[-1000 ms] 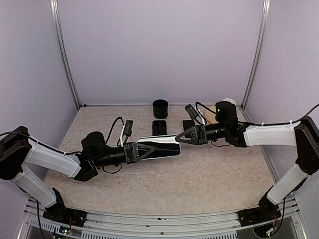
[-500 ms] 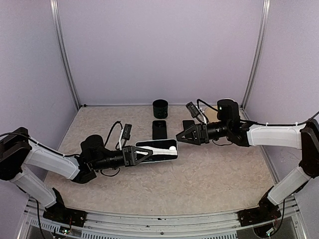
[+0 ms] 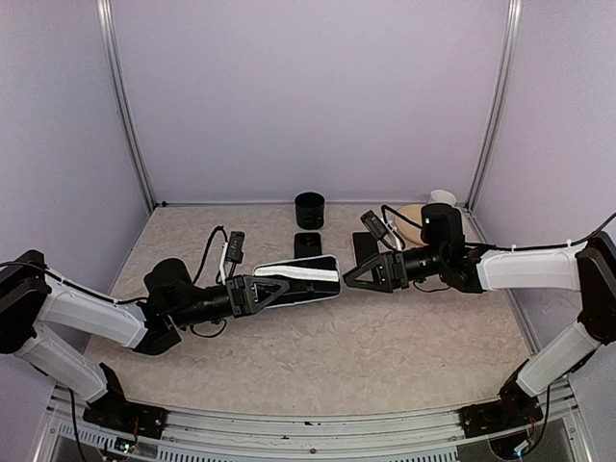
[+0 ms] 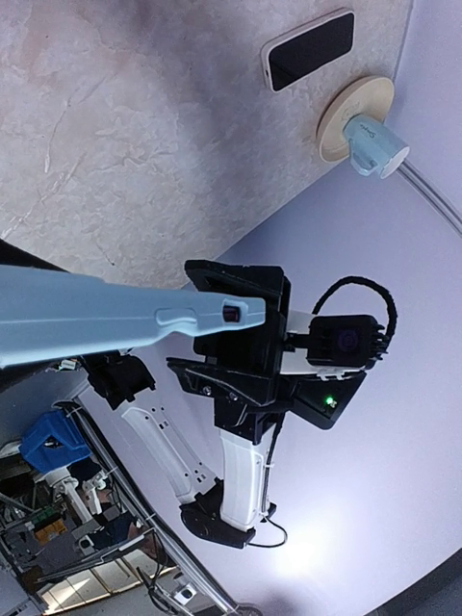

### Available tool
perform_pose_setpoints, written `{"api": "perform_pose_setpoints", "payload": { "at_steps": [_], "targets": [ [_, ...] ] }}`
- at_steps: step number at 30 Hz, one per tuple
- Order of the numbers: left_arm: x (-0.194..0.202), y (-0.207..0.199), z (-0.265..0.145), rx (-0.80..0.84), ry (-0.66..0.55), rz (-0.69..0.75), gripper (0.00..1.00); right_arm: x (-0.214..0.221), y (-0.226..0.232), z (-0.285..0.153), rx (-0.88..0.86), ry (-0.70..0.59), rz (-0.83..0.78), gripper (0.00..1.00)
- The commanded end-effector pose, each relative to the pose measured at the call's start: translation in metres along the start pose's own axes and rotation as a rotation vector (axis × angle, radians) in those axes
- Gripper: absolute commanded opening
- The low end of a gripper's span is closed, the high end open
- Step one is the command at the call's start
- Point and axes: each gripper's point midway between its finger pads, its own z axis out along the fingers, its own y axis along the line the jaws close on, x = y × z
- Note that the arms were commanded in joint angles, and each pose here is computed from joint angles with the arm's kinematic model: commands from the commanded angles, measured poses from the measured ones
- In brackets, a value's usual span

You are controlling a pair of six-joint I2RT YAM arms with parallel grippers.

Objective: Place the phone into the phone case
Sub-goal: Press the bottom corners of the phone case.

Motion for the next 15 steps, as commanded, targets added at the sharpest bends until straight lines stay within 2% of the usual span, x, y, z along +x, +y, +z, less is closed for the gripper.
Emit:
{"api": "perform_pose_setpoints", "payload": {
  "at_steps": [1, 15],
  "targets": [
    [-0.027, -0.029, -0.005, 0.097, -0.094, 0.056, 0.00, 0.003, 0.023, 0.004, -0.092, 0.019, -0.051, 0.58],
    [-0.030, -0.037, -0.002, 0.132, -0.091, 0.052, 0.00, 0.013, 0.028, 0.016, -0.157, 0.062, -0.053, 0.51]
  ]
}}
